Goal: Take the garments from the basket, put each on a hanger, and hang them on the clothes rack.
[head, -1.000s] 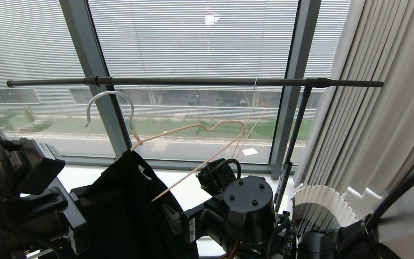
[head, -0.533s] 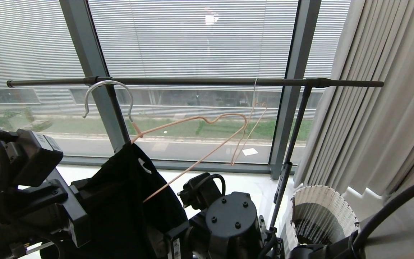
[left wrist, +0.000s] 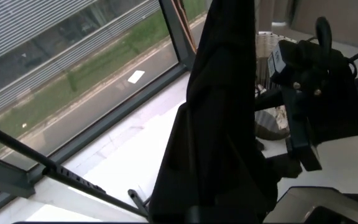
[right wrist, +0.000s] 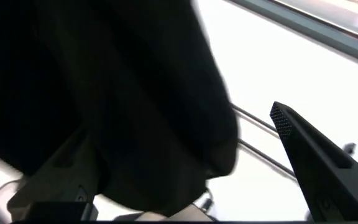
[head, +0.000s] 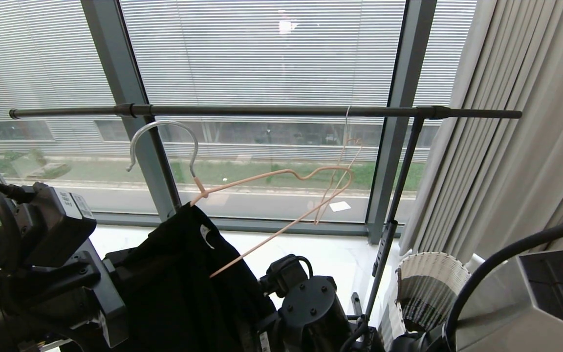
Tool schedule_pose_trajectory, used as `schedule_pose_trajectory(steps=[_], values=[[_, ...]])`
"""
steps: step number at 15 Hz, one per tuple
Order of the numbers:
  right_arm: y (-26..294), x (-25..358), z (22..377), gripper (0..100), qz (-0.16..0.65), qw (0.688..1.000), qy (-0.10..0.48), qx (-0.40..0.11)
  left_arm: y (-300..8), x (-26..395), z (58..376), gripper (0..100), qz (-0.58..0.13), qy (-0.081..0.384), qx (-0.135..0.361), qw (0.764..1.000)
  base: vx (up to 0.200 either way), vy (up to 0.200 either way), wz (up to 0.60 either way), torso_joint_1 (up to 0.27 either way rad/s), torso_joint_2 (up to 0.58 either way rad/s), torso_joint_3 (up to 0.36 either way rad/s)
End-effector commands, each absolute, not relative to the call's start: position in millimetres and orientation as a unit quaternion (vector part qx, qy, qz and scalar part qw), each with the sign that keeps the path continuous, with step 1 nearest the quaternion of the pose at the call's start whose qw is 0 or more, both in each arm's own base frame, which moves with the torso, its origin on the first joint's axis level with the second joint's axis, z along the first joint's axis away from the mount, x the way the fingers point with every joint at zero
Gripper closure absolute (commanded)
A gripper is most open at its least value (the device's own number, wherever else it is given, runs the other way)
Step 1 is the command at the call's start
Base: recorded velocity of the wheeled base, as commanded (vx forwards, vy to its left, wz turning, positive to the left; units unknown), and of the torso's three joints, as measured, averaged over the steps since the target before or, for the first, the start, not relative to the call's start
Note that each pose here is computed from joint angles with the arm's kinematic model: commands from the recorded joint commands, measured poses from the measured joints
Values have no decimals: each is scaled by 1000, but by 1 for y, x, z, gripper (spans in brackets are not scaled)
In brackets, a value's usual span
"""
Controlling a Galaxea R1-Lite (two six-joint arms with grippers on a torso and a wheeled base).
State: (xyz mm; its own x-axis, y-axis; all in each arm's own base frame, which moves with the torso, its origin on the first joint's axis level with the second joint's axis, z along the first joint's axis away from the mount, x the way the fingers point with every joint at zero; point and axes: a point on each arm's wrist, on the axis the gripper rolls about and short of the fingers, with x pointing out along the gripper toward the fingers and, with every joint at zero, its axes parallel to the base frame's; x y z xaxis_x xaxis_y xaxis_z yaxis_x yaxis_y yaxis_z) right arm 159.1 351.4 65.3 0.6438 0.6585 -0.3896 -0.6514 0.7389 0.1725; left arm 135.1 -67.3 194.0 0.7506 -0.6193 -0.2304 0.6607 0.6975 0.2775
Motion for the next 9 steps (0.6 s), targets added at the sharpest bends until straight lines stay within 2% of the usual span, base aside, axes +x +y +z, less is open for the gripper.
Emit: schedule_pose_trajectory(steps=[1, 4, 7, 9], values=[[331, 173, 59, 0, 327, 917, 227, -10, -67, 139, 193, 100, -342, 66, 174, 921, 0, 0, 0, 0, 0, 0], [303, 196, 63, 0, 275, 936, 218, -34, -66, 141, 189, 100, -340, 76, 174, 921, 0, 0, 0, 0, 0, 0], [263, 235, 70, 0, 212, 953, 205, -67, -59, 146, 185, 100, -318, 82, 195, 924, 0, 0, 0, 0, 0, 0], [247, 253, 80, 0, 187, 961, 191, -72, -58, 147, 184, 100, -316, 84, 196, 925, 0, 0, 0, 0, 0, 0]])
